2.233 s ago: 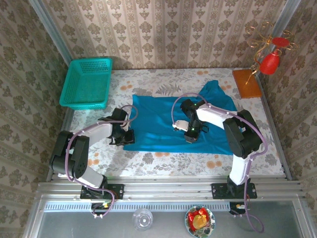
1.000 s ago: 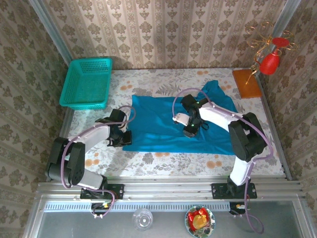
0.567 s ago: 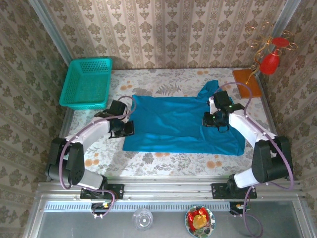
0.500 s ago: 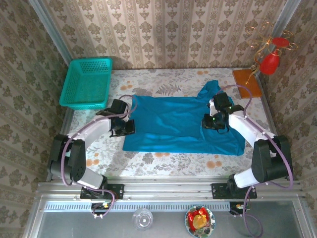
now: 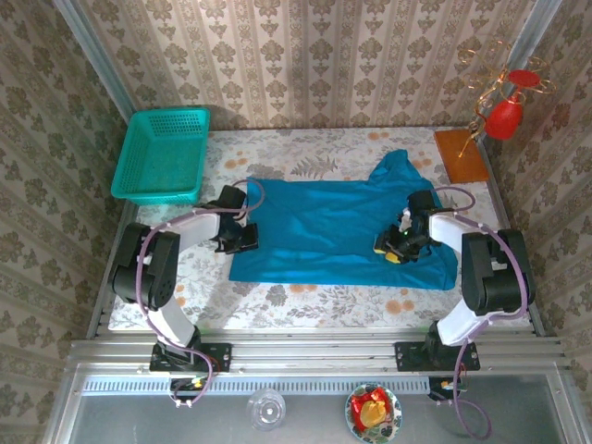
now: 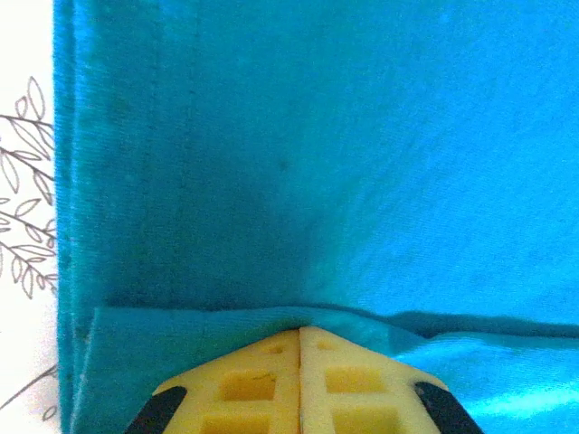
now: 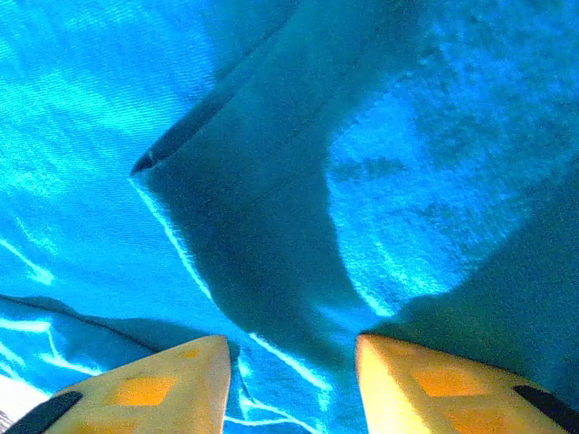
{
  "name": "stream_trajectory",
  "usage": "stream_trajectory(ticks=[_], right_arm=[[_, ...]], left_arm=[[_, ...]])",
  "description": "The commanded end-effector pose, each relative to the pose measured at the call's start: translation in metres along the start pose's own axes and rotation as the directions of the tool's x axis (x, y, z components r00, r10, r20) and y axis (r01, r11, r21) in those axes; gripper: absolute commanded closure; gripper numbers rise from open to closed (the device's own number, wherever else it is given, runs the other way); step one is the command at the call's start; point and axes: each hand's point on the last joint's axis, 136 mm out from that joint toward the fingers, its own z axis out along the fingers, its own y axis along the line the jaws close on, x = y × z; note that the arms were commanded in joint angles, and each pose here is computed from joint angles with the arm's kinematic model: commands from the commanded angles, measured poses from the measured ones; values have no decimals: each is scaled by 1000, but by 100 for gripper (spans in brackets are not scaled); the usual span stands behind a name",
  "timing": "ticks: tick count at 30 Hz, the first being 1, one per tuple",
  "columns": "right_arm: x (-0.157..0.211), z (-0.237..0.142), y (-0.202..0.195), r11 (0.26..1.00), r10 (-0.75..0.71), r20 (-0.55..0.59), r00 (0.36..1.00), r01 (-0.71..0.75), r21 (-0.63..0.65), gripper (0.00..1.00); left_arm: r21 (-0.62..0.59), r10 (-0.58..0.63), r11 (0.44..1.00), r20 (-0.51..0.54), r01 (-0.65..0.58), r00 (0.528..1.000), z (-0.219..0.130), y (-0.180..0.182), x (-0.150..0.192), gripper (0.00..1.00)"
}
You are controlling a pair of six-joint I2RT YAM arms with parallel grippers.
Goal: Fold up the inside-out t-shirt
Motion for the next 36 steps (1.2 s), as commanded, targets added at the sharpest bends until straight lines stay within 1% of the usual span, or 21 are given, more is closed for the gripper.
stream_trajectory(ticks=[1,7,10,13,16,18,21,23,26,30,33,36], right_arm=[[15,5,-19,996,67,-34,997,-65,63,52],[41,-1,-21,995,77,-89,993,-70,77,50],[56,1,-10,997,63,-129,990,-58,46,48],[70,3,0,998,34,-159,987,-25,56,48],[73,0,15,999,0,-156,988,7,45,48],[65,-10,22,998,-20,-120,993,26,53,47],[43,-27,16,990,-51,-36,998,56,131,45],[26,-35,9,984,-50,-2,999,50,170,44],[1,-37,3,987,-27,30,999,22,158,44],[-22,-28,-5,992,8,15,1000,-10,122,44],[-33,-21,-15,989,24,4,1000,-24,144,44],[-45,-14,-38,981,87,6,996,-87,172,44]], left_arm=[[-99,-81,992,-50,76,995,4,38,29,92],[-88,-171,982,-31,168,985,-6,60,55,92],[-83,-216,973,-16,214,976,-11,70,65,91],[-78,-235,969,-8,234,972,-14,75,69,91],[-81,-240,968,-5,239,971,-19,77,69,91],[-75,-235,969,9,235,972,-24,76,63,91],[-72,-222,972,28,224,975,-31,73,56,90],[-71,-220,972,34,222,975,-32,73,52,90],[-70,-221,972,23,223,975,-28,74,52,90],[-68,-225,972,11,225,974,-24,75,55,90],[-71,-229,971,16,229,973,-26,78,57,90],[-71,-237,969,23,238,971,-28,80,58,90]])
